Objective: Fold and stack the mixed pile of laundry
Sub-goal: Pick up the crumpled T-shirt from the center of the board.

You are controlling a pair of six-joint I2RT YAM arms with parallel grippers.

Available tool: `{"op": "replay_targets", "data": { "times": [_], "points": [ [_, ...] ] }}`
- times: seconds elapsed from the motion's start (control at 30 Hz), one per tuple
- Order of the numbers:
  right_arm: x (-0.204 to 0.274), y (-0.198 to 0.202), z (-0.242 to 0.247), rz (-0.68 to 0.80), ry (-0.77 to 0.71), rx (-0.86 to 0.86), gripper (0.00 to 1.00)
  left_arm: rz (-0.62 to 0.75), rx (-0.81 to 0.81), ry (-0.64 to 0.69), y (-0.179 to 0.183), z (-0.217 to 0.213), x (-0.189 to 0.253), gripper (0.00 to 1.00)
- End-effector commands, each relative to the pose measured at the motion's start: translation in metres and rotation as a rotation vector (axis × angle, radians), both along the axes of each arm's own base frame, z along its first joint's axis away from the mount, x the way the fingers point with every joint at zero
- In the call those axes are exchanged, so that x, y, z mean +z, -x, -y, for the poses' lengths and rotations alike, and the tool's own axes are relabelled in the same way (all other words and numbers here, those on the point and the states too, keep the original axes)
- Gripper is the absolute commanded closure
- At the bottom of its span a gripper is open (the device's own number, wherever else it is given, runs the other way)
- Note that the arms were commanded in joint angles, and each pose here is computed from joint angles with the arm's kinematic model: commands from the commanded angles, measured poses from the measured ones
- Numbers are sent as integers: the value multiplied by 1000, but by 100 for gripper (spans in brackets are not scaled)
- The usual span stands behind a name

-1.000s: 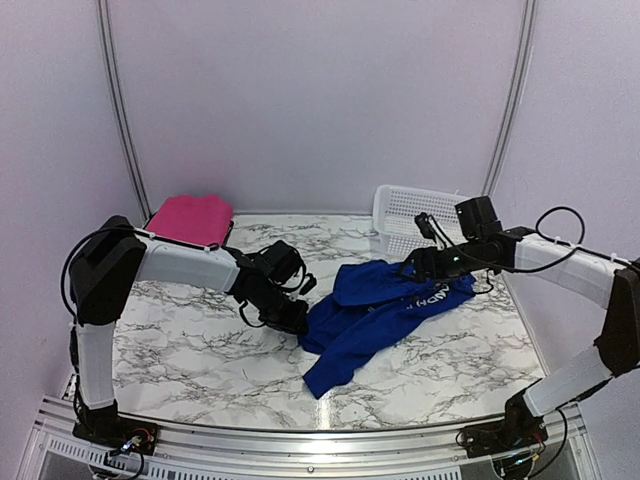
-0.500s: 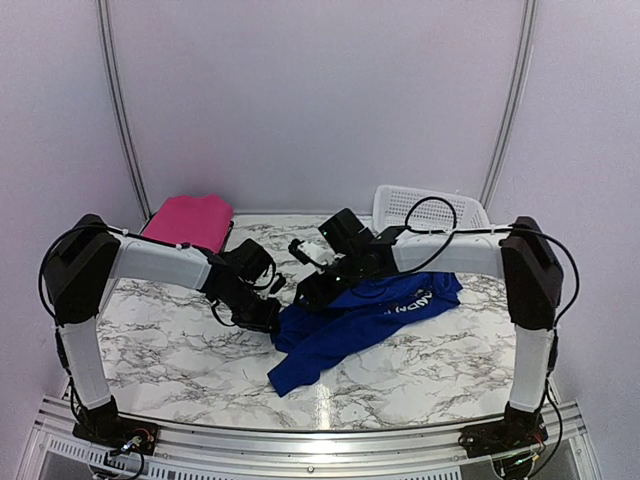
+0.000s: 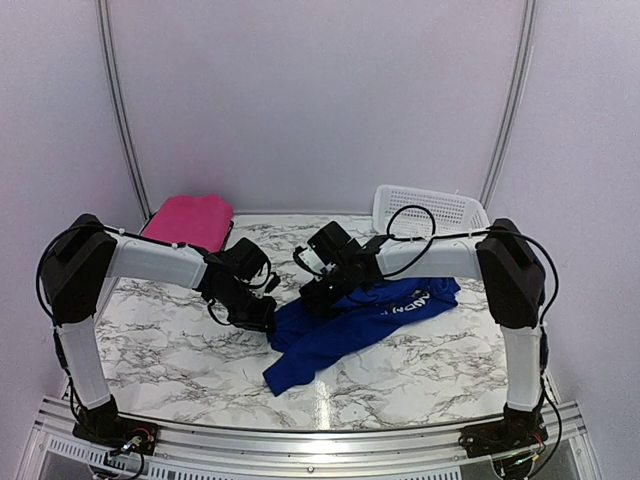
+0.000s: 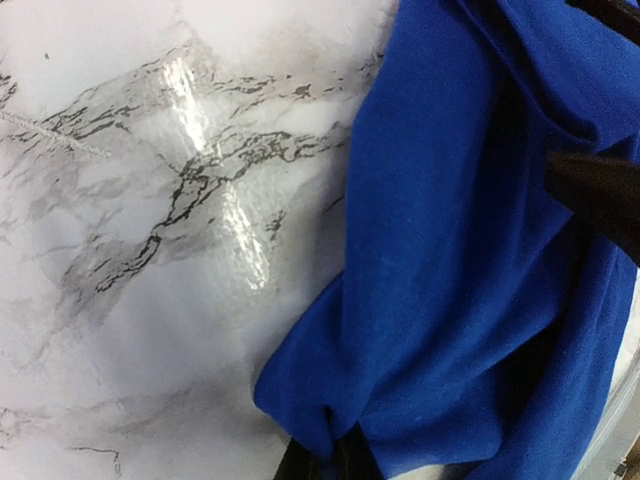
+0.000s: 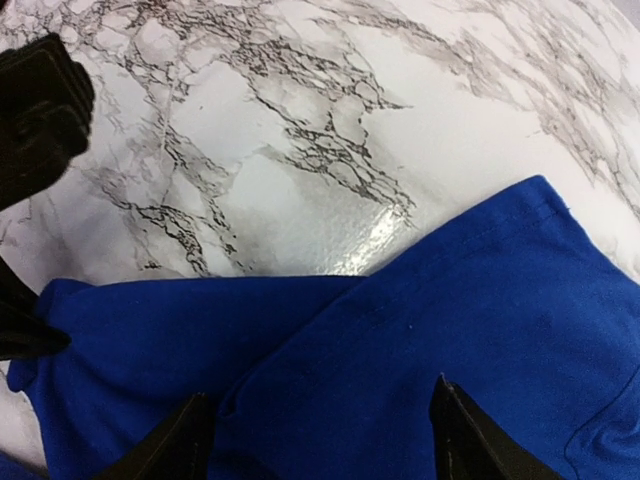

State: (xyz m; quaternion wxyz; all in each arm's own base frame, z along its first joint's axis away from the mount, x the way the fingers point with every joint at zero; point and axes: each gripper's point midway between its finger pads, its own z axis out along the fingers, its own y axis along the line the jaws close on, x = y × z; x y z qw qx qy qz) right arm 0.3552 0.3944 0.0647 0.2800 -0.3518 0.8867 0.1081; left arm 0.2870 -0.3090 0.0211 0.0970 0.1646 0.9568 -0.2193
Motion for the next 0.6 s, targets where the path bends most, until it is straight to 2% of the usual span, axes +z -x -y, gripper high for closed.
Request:
{"op": "replay_targets", "data": {
  "times": [0.0, 0.07, 0.17, 0.33, 0.43, 0.57],
  "points": [
    [-22, -11, 1, -14, 56, -35, 39, -4, 32, -21, -3, -14, 1, 95],
    [-17, -16, 0, -7, 47, -43, 58, -2, 43, -20, -7, -18, 2, 97],
    [13, -32, 8, 28, 36, -92, 100, 20, 65, -25, -15, -27, 7, 100],
    [134, -58, 32, 200, -98, -155, 100, 115, 156, -54, -50, -61, 39, 100],
    [205, -77, 72, 281, -204, -230, 100, 213, 211, -80, -81, -82, 76, 100],
    [275, -86, 136, 353, -316, -327, 100, 336, 234, -156, -107, -106, 122, 100]
  ]
}}
